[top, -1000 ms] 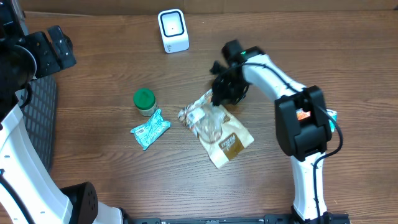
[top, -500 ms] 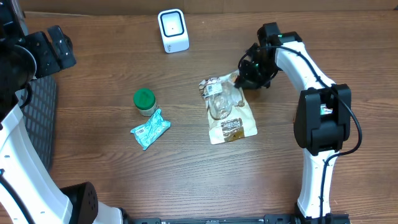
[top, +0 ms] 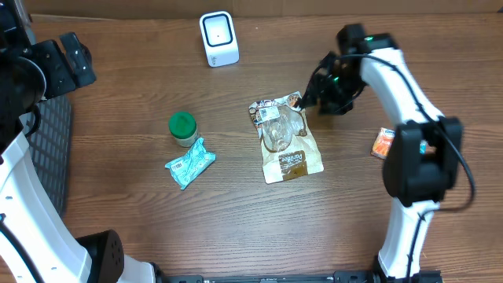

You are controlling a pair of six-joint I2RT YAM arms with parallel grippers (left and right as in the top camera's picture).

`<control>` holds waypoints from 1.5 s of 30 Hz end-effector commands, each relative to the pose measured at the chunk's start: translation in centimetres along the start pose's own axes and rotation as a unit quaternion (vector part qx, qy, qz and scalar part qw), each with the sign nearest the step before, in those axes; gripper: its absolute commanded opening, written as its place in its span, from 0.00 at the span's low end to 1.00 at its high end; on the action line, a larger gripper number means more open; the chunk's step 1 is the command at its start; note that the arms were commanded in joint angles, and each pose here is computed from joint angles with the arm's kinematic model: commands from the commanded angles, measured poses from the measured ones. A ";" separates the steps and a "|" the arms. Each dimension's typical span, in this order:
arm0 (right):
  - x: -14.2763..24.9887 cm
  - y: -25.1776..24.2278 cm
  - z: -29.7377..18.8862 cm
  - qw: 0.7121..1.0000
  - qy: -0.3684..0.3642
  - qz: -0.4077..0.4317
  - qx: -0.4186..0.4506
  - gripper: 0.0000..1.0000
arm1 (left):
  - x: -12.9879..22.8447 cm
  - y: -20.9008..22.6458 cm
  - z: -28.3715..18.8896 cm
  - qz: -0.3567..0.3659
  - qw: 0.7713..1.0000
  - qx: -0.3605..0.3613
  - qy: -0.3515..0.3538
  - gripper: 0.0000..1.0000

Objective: Scan the item barcode

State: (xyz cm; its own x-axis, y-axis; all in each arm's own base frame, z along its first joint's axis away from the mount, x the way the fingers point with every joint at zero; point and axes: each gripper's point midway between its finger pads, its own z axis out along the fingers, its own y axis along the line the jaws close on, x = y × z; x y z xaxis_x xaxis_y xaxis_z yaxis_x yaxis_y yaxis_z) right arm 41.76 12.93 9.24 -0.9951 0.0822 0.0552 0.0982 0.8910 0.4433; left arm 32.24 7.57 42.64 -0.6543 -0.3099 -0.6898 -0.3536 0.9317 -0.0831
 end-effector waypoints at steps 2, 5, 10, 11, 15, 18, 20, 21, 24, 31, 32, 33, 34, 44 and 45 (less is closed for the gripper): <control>0.3 1.9 -7.5 0.995 -0.082 -0.050 -0.014 0.58 | -0.2 0.3 0.2 0.010 1.000 -0.006 -0.002 1.00; 0.5 1.5 -8.8 0.994 -0.095 -0.047 -0.005 0.63 | -0.2 0.3 0.2 0.010 1.000 -0.006 -0.002 0.99; 0.7 0.0 -8.8 0.995 -0.093 -0.037 0.031 0.67 | -0.2 0.1 0.2 0.004 1.000 -0.001 -0.001 1.00; 0.7 -0.1 -8.8 0.994 -0.093 -0.037 0.032 0.67 | -0.2 -0.1 0.2 -0.003 1.000 0.005 -0.001 1.00; 0.7 -0.1 -8.9 0.994 -0.094 -0.037 0.034 0.74 | 0.0 -2.1 0.0 -0.053 0.997 0.061 0.009 1.00; 0.6 -0.2 -8.9 0.994 -0.094 -0.037 0.038 0.81 | 0.3 -3.7 -0.3 -0.088 0.990 0.108 0.023 0.99; 0.6 -0.3 -8.9 0.994 -0.094 -0.037 0.039 0.85 | 0.3 -4.7 -0.5 -0.093 0.986 0.137 0.030 1.00; 0.6 -0.3 -8.9 0.994 -0.095 -0.037 0.039 0.86 | 0.1 -5.0 -0.6 -0.092 0.985 0.147 0.025 1.00; 0.6 -0.3 -8.9 0.994 -0.095 -0.037 0.039 0.88 | 0.1 -5.9 -0.8 -0.090 0.980 0.172 0.031 0.92; 0.4 -0.3 -8.8 0.994 -0.100 -0.039 0.038 0.98 | 1.9 -8.3 1.1 -0.074 0.976 0.188 0.088 0.04; 0.4 -0.3 -8.8 0.994 -0.100 -0.039 0.038 0.99 | 2.3 -9.1 1.6 -0.065 0.975 0.190 0.099 0.04; 0.3 -0.3 -8.8 0.994 -0.099 -0.039 0.038 0.99 | 2.7 -9.7 2.0 -0.057 0.974 0.191 0.108 0.04; 0.3 -0.3 -8.7 0.994 -0.099 -0.039 0.038 1.00 | 3.1 -10.4 2.4 -0.050 0.973 0.192 0.118 0.04; -0.2 -0.2 -8.8 0.992 -0.110 -0.043 0.036 1.00 | 9.4 -18.7 8.0 0.060 0.955 0.187 0.224 0.04; -0.2 -0.2 -8.8 0.992 -0.110 -0.043 0.036 1.00 | 10.2 -19.7 8.6 0.072 0.952 0.187 0.232 0.04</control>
State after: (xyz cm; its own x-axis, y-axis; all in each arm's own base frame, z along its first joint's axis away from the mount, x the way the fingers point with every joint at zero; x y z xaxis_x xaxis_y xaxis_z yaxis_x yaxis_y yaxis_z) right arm 41.97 8.84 17.17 -0.9793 0.0962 -0.1783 0.0229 0.9270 0.3744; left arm 37.79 -10.05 33.62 -0.9089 -0.1950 -0.3685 -0.0499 0.9284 -0.3682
